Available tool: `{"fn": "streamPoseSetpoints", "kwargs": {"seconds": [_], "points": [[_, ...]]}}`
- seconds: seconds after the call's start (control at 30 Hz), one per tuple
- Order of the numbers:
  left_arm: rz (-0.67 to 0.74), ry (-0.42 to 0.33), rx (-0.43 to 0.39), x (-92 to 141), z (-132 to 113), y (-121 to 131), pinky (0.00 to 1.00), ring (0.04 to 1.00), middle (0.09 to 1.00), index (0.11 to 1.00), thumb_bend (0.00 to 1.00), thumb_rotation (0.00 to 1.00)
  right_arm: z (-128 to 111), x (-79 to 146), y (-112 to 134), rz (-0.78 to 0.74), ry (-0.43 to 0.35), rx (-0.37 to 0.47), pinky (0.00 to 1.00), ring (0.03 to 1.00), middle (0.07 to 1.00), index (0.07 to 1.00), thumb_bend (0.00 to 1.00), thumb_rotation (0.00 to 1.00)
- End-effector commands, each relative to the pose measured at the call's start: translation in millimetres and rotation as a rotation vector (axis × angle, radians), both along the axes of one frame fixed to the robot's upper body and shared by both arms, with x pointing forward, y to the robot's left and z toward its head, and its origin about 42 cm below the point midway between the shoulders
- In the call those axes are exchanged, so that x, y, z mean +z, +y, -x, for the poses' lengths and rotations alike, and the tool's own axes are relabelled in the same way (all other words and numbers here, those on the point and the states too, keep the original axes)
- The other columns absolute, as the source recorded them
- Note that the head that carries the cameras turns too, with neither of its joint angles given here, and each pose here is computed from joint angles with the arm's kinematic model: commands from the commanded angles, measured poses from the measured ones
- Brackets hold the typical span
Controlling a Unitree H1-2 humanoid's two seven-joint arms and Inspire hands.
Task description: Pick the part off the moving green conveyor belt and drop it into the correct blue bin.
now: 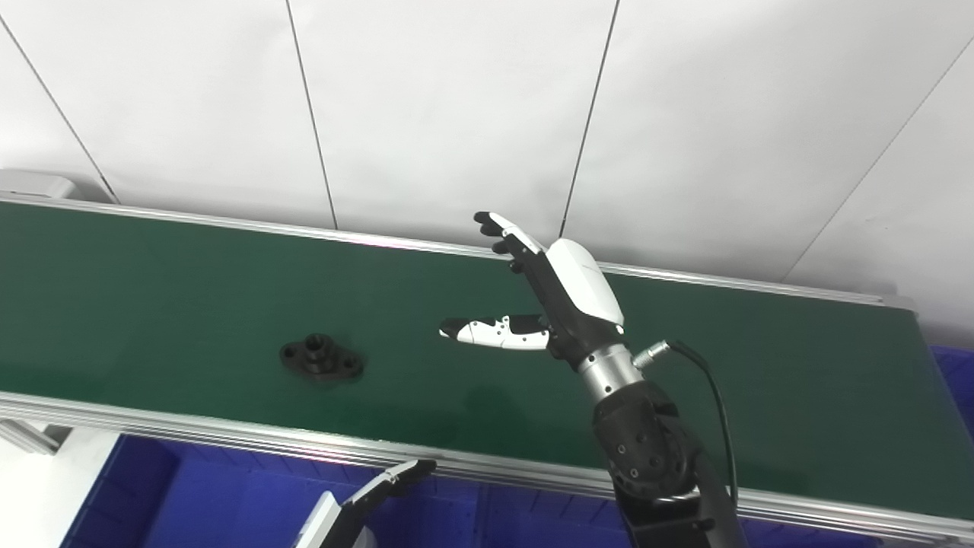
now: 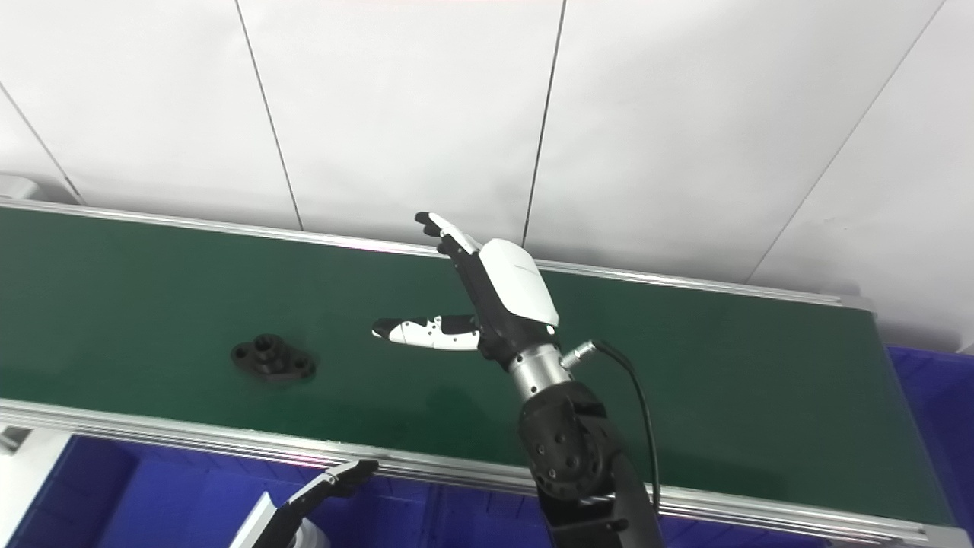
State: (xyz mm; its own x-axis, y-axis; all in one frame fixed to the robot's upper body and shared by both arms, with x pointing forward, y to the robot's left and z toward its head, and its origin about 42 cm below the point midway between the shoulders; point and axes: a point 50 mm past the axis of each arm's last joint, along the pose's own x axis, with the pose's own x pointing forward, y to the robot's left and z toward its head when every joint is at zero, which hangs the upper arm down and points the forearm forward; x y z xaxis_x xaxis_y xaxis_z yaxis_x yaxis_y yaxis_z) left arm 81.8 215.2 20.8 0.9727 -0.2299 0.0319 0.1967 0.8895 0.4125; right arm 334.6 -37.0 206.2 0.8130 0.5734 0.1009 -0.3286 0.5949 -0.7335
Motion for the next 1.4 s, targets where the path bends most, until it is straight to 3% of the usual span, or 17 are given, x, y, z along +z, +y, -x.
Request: {"fn": "streamPoseSetpoints", "kwargs": {"seconds": [0.0, 0.2, 0.5, 0.87, 1.37], "points": [[0.021, -0.033, -0.005, 4.4, 0.1, -0.2, 0.76, 0.812, 0.835, 0.832, 0.76, 0.62, -4.4, 22.7, 16.8, -0.023, -0.049, 0.025, 0.76, 0.836, 0.874, 0.909, 0.83, 0.50], [0.029, -0.025, 0.000, 4.2, 1.5, 0.1, 0.78, 0.821, 0.842, 0.839, 0.76, 0.61, -7.7, 22.9, 34.6, 0.025, -0.041, 0.050, 0.77, 0.843, 0.870, 0.906, 0.83, 0.51], [0.025, -0.034, -0.002, 3.5, 1.2, -1.5, 0.78, 0.820, 0.843, 0.842, 0.76, 0.62, -4.4, 9.1, 63.7, 0.114, -0.071, 0.123, 0.78, 0.828, 0.840, 0.869, 0.81, 0.49], [0.035, -0.029, -0.008, 1.9, -0.5, -7.1, 0.78, 0.820, 0.842, 0.836, 0.73, 0.62, -4.6, -8.8, 101.5, 0.223, -0.050, 0.186, 0.80, 0.827, 0.825, 0.850, 0.82, 0.47], [0.041, -0.038, -0.010, 0.6, -2.2, -18.0, 0.79, 0.823, 0.840, 0.834, 0.74, 0.65, -2.5, -19.8, 113.6, 0.365, -0.075, 0.230, 0.79, 0.818, 0.831, 0.847, 0.83, 0.42]]}}
